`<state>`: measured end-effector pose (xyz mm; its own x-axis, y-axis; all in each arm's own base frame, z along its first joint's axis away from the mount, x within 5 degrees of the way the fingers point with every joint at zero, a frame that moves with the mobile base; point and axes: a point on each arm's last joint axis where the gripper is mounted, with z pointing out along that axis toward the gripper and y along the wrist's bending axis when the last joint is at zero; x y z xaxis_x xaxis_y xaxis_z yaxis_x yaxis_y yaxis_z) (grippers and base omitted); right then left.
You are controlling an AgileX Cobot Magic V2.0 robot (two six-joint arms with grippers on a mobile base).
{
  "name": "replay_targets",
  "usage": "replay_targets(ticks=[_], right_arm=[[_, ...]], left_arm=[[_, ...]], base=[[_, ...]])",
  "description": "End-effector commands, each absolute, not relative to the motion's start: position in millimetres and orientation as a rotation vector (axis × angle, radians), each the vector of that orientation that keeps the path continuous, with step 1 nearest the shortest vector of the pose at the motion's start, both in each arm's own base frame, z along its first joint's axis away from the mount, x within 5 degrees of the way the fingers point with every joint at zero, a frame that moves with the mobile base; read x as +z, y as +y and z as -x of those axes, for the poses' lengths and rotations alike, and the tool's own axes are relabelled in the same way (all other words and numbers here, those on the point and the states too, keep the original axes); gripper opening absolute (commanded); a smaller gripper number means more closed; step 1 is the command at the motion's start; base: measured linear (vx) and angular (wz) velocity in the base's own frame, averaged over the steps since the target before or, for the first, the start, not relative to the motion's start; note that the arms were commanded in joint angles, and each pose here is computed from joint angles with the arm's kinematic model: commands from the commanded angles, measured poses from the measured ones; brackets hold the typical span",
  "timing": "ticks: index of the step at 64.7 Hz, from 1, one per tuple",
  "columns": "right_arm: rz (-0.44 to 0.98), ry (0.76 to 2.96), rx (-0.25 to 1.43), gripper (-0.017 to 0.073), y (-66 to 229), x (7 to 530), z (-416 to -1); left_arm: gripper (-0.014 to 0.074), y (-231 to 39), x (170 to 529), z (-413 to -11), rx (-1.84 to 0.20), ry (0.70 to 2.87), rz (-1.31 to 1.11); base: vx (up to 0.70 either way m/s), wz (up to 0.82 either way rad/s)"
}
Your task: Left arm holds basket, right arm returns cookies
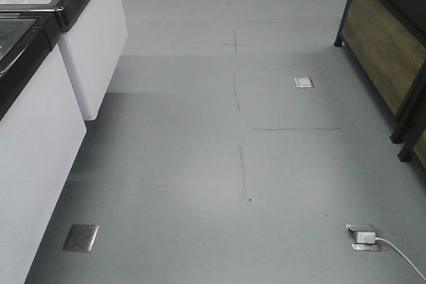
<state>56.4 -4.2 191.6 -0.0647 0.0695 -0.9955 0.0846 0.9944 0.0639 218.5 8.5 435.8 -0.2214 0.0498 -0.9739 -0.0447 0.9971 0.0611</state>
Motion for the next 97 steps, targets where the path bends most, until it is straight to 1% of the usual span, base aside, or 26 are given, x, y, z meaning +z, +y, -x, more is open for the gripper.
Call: replay_targets(ticks=[1,12,22,28,38,50,61,71,83,97], right_arm=[[-0.109,1.568,-0.026,-0.0003,-5,193,-56],[-0.109,1.568,-0.026,-0.0003,-5,193,-56],[-0.109,1.568,-0.026,-0.0003,-5,193,-56],[-0.109,1.568,-0.026,-0.0003,-5,193,-56],[-0.109,1.568,-0.026,-0.0003,-5,193,-56],[-0.109,1.568,-0.026,-0.0003,-5,193,-56],[-0.109,1.568,-0.026,-0.0003,-5,193,-56],[-0.109,1.568,-0.026,-0.0003,-5,193,-56],[-0.109,1.568,-0.026,-0.0003,-5,193,-56],[-0.109,1.568,-0.026,-0.0003,-5,193,-56]], left_arm=[[0.0538,20,455,-211,0.048,1.676,0.127],[0.0538,46,462,-194,-0.005,1.595,0.405],[0.0538,67,467,-171,-0.111,1.463,0.713],[0.0538,76,465,-157,-0.131,1.384,0.839],[0.0533,86,448,-137,-0.192,1.266,1.052],[0.0533,98,422,-133,-0.289,1.149,1.271],[0.0533,109,409,-138,-0.436,0.954,1.352],[0.0533,119,402,-149,-0.538,0.835,1.345],[0.0533,130,397,-163,-0.555,0.811,1.320],[0.0533,147,390,-160,-0.497,0.776,1.366]], base=[[0.00,0.00],[0.00,0.00],[0.00,0.00],[0.00,0.00],[0.00,0.00],[0.00,0.00],[0.00,0.00],[0.00,0.00],[0.00,0.00],[0.00,0.00]])
